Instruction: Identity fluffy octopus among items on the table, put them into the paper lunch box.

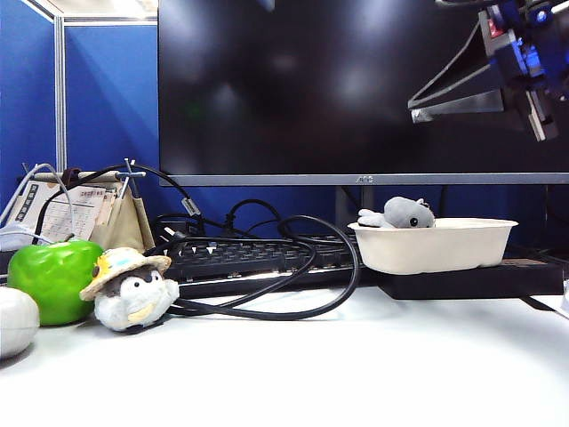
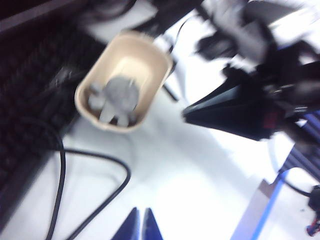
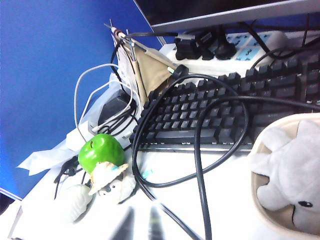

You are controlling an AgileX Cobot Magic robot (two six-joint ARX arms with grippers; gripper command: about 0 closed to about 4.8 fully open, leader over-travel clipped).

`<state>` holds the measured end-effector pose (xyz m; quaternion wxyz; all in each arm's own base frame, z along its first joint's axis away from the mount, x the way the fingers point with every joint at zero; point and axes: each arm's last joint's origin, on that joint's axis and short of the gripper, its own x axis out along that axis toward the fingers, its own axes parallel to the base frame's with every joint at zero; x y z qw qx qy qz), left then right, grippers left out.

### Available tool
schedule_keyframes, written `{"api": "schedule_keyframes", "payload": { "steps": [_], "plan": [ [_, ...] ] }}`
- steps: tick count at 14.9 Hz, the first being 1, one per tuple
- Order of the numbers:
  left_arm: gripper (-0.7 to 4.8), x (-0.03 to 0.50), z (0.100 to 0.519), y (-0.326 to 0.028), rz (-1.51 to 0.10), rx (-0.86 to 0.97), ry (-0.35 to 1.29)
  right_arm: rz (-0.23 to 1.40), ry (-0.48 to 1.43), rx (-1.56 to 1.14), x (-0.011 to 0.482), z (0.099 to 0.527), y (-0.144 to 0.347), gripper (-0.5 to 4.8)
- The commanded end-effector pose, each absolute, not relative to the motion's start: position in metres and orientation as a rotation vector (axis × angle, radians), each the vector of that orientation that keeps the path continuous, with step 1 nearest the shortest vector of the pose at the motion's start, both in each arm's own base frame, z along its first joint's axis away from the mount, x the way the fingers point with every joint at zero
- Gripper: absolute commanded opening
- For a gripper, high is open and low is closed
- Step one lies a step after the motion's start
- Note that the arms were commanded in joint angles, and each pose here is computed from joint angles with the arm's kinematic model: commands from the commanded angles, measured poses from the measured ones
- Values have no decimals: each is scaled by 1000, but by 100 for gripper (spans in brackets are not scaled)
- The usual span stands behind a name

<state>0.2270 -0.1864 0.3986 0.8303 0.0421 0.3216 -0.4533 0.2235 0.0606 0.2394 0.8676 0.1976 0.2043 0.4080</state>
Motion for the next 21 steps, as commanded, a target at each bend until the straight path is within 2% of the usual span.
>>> {"api": "schedule_keyframes", "payload": {
  "steps": [1,2,7,10,14,16,21],
  "plan": [
    [15,203,425,-170,-980,80,566,872,376,399,217,251,60,-7],
    [-6,192,436,-160,-965,78,517,878,347,391,213,257,59,-7],
    [-6,139,473,-116,-902,59,324,910,139,333,176,296,52,-7],
    [-6,108,486,-91,-873,46,241,925,-30,288,137,321,45,-7],
    [-6,80,496,-66,-771,73,121,750,-199,290,90,336,31,-7],
    [-6,68,499,-54,-695,99,69,651,-223,304,71,334,25,-7],
    [-6,56,502,-39,-552,180,-9,646,-213,306,43,326,20,-7]
  ]
}}
